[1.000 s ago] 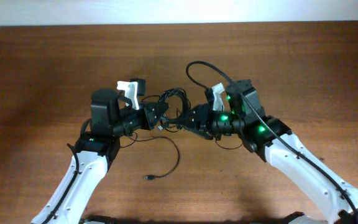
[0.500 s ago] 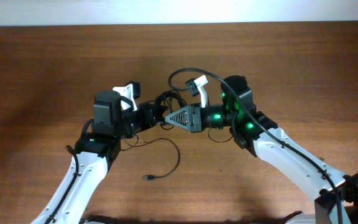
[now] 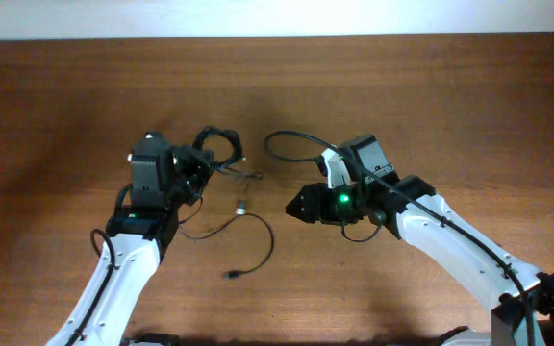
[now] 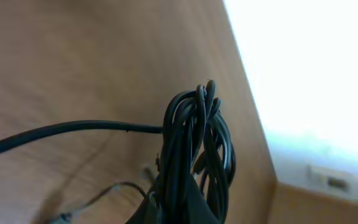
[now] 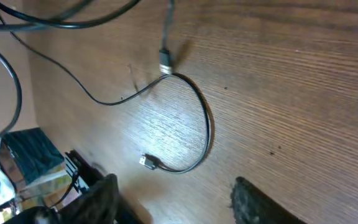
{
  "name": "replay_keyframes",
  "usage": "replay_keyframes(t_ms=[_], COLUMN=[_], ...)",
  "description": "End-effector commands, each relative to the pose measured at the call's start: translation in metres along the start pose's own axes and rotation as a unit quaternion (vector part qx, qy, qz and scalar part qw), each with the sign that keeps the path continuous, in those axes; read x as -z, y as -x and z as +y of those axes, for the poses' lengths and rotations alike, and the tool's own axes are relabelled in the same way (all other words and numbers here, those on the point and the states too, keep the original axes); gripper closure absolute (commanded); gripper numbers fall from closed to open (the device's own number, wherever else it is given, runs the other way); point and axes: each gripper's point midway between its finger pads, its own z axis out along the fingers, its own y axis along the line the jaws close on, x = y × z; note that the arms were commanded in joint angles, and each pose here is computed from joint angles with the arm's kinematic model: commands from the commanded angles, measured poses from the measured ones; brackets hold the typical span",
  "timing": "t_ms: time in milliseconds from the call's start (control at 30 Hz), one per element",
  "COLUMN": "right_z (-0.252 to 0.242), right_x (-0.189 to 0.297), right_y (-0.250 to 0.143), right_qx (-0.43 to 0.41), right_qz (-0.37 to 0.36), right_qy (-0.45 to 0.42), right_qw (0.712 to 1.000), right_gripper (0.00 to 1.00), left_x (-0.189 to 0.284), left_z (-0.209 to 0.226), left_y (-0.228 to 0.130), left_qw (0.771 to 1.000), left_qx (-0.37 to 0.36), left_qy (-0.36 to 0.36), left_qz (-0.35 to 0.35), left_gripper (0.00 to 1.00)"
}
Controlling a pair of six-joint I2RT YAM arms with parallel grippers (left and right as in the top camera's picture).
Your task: Untangle cables
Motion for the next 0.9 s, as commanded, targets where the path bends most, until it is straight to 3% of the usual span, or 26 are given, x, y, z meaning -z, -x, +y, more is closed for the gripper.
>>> replay_keyframes(t_ms=[0, 67, 167, 300, 400, 467, 500, 533, 567, 600, 633, 667, 700, 733, 800, 833, 867], right_z=[-0.001, -0.002, 0.007, 0.045, 0.045, 0.047, 0.045, 0.042, 0.037, 0.012, -0.015, -0.040, -0.045, -0.044, -0.040, -0.041, -0.043], right_x=[0.005, 0.010, 0.029, 0.055, 0.045, 0.046, 0.046, 0.045, 0.044, 0.038, 0.034, 0.035, 0.037, 0.038, 0.038, 0.038, 0.038], right_y=[0.004, 0.011, 0.023, 0.036, 0.044, 0.047, 0.048, 0.050, 0.053, 0.059, 0.061, 0.062, 0.064, 0.064, 0.060, 0.054, 0.050], right_qx=[0.003, 0.002, 0.050, 0.109, 0.128, 0.136, 0.134, 0.131, 0.127, 0.094, 0.064, 0.042, 0.038, 0.036, 0.034, 0.026, 0.021], right_qz=[-0.013, -0.020, -0.026, -0.040, -0.063, -0.069, -0.071, -0.076, -0.081, -0.097, -0.107, -0.116, -0.122, -0.121, -0.110, -0.098, -0.091], right_qy=[-0.004, 0.010, 0.083, 0.213, 0.185, 0.186, 0.184, 0.174, 0.161, 0.094, 0.023, -0.041, -0.055, -0.046, -0.028, -0.030, -0.033], right_qw=[1.000, 1.000, 0.995, 0.970, 0.972, 0.971, 0.971, 0.973, 0.975, 0.986, 0.992, 0.992, 0.990, 0.991, 0.993, 0.994, 0.995], right_gripper=[0.38, 0.37, 0.37, 0.22, 0.09, 0.11, 0.17, 0.30, 0.42, 0.56, 0.57, 0.71, 0.83, 0.87, 0.53, 0.43, 0.40], left_x=[0.005, 0.012, 0.015, 0.024, 0.039, 0.048, 0.063, 0.081, 0.083, 0.088, 0.101, 0.110, 0.110, 0.106, 0.089, 0.065, 0.043], left_z=[-0.039, -0.050, -0.048, -0.048, -0.058, -0.062, -0.067, -0.070, -0.070, -0.071, -0.073, -0.074, -0.074, -0.073, -0.069, -0.062, -0.055], left_y=[-0.023, -0.044, -0.053, -0.076, -0.099, -0.115, -0.127, -0.139, -0.141, -0.144, -0.149, -0.153, -0.153, -0.151, -0.145, -0.132, -0.115], left_qw=[0.982, 0.952, 0.937, 0.910, 0.885, 0.854, 0.808, 0.761, 0.757, 0.744, 0.716, 0.695, 0.696, 0.703, 0.733, 0.789, 0.854], left_qx=[-0.144, -0.241, -0.279, -0.312, -0.312, -0.349, -0.390, -0.416, -0.413, -0.412, -0.418, -0.419, -0.419, -0.422, -0.430, -0.411, -0.353], left_qy=[-0.104, -0.156, -0.167, -0.206, -0.256, -0.291, -0.347, -0.404, -0.410, -0.426, -0.460, -0.483, -0.483, -0.474, -0.433, -0.361, -0.282], left_qz=[0.066, 0.108, 0.126, 0.179, 0.233, 0.254, 0.273, 0.291, 0.298, 0.308, 0.319, 0.327, 0.327, 0.321, 0.300, 0.278, 0.257], left_gripper=[1.00, 1.00, 1.00, 1.00, 1.00, 1.00, 1.00, 1.00, 1.00, 1.00, 1.00, 1.00, 1.00, 1.00, 1.00, 1.00, 1.00])
